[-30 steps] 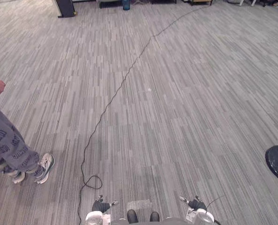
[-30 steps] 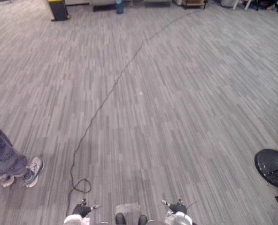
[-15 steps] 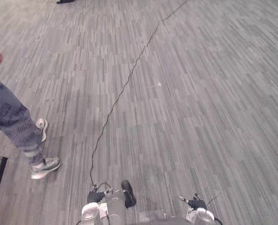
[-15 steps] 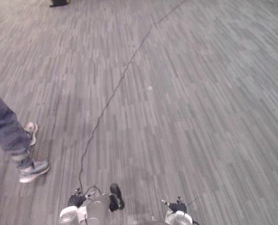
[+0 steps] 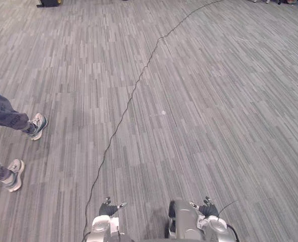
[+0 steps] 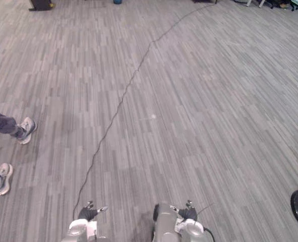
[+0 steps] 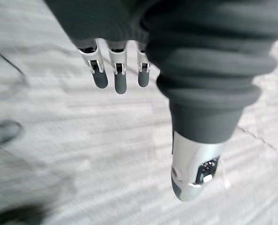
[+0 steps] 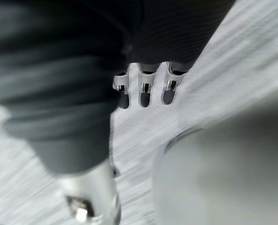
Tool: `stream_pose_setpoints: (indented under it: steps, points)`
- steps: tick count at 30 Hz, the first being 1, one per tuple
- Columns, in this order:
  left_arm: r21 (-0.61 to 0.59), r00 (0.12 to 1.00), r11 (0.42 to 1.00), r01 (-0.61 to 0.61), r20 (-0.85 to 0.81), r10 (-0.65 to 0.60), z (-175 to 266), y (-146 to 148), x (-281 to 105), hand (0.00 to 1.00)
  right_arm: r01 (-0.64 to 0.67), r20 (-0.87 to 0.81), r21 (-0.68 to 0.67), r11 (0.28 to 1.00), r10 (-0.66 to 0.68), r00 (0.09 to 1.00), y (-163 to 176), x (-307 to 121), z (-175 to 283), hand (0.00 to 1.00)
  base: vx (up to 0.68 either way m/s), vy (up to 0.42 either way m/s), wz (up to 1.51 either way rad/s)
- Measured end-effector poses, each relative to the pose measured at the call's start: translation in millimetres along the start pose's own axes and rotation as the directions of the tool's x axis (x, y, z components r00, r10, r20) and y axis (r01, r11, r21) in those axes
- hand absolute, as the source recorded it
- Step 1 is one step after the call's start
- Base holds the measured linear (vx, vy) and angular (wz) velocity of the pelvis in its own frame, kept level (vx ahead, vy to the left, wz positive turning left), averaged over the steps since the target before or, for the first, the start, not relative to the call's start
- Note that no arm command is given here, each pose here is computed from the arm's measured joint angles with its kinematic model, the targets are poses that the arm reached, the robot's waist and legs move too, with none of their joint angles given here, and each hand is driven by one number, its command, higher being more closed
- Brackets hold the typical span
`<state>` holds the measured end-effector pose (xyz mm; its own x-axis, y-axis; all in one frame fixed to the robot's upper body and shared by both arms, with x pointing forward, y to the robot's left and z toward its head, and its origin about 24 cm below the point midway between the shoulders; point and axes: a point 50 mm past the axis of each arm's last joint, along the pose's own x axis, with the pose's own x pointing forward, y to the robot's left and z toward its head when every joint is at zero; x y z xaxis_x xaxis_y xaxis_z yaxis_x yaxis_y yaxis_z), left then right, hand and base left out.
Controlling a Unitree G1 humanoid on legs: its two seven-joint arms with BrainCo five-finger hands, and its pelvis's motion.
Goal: Pick up cushions and gather them together orderly.
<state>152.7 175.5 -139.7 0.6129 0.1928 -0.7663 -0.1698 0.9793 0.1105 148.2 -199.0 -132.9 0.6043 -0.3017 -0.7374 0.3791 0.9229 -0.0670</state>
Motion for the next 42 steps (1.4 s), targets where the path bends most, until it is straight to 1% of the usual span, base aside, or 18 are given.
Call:
stream_pose_setpoints:
  steps: [2,6,9,10,12,19,21,23,26,27,30,33,35,36,37,38,40,42]
  points:
    - [-0.013,0.999,0.999,0.032,-0.023,-0.033,-3,-12,0,0.0,0.023,0.005,-0.023,0.999,-0.023,1.0,-11,5,6,0.0,0.68,-0.187,0.52]
    - [-0.057,0.999,0.998,0.041,-0.029,-0.042,-6,-17,-2,0.0,0.061,-0.014,-0.009,0.998,-0.061,0.998,-20,5,4,0.0,0.62,-0.25,0.37]
    - [-0.13,1.0,0.992,0.005,-0.017,-0.007,-4,-12,-3,0.0,0.019,-0.029,-0.027,0.999,-0.02,0.999,-7,3,-1,0.0,0.57,-0.17,-0.11]
    - [-0.136,1.0,0.991,-0.002,-0.019,-0.001,-5,-10,-3,0.0,0.008,-0.038,-0.026,1.0,-0.009,0.999,-3,2,-3,0.0,0.47,-0.075,-0.36]
    - [-0.144,0.999,0.989,-0.012,0.03,0.017,4,-5,-3,0.0,-0.003,-0.054,-0.041,0.999,0.0,0.999,0,0,-9,0.0,0.47,-0.017,-0.23]
    - [-0.16,0.994,0.987,-0.001,0.105,0.018,17,-6,-5,0.0,-0.003,-0.088,-0.042,0.999,-0.001,0.996,2,-5,-20,0.0,0.58,0.189,-0.59]
    - [-0.142,0.995,0.99,-0.013,0.1,0.028,17,0,-4,0.0,-0.024,-0.106,-0.019,1.0,0.022,0.994,13,-8,-26,0.0,0.65,0.342,-0.4]
    - [-0.132,0.994,0.991,-0.025,0.105,0.039,16,6,-4,0.0,-0.025,-0.121,-0.011,1.0,0.024,0.992,14,-11,-32,0.0,0.73,0.355,-0.46]
    - [-0.088,0.997,0.995,-0.042,0.059,0.047,5,16,-4,0.0,-0.046,-0.092,-0.012,0.999,0.045,0.995,20,-11,-27,0.0,0.6,0.214,-0.97]
    - [-0.072,0.998,0.997,-0.037,0.044,0.04,2,15,-4,0.0,-0.051,-0.094,-0.015,0.999,0.049,0.994,21,-11,-28,0.0,0.5,0.125,-0.85]
    - [-0.056,1.0,0.998,-0.029,0.01,0.03,-7,13,-6,0.0,-0.062,-0.024,-0.026,0.998,0.062,0.998,21,-10,-13,0.0,0.54,0.142,-1.01]
    - [-0.025,1.0,1.0,-0.013,-0.003,0.013,-8,10,-4,0.0,-0.068,0.033,-0.008,0.998,0.068,0.997,24,-9,0,0.0,0.52,0.016,-0.6]
    - [-0.013,1.0,1.0,0.007,-0.008,-0.007,-6,6,-3,0.0,-0.062,0.026,-0.025,0.998,0.063,0.998,19,-6,2,0.0,0.57,-0.07,-0.36]
    - [0.001,1.0,1.0,0.014,-0.017,-0.014,-8,5,-3,0.0,-0.054,-0.005,-0.035,0.998,0.054,0.999,16,-6,-6,0.0,0.61,-0.088,-0.38]
    - [0.0,0.999,1.0,0.023,-0.026,-0.023,-9,2,-2,0.0,-0.048,0.0,-0.026,0.999,0.048,0.999,12,-4,-3,0.0,0.64,-0.087,-0.58]
    - [-0.001,0.999,0.999,0.038,-0.031,-0.038,-9,-3,-2,0.0,-0.041,0.034,-0.04,0.998,0.042,0.999,10,1,11,0.0,0.65,-0.104,-0.54]
    - [-0.003,0.998,0.998,0.06,0.004,-0.059,4,-14,1,0.0,-0.029,0.033,-0.041,0.999,0.03,0.999,5,2,11,0.0,0.73,-0.219,-0.34]
    - [-0.024,0.999,0.999,0.045,0.022,-0.044,8,-12,1,0.0,-0.039,0.027,-0.059,0.998,0.041,0.999,9,0,9,0.0,0.51,-0.194,-0.4]
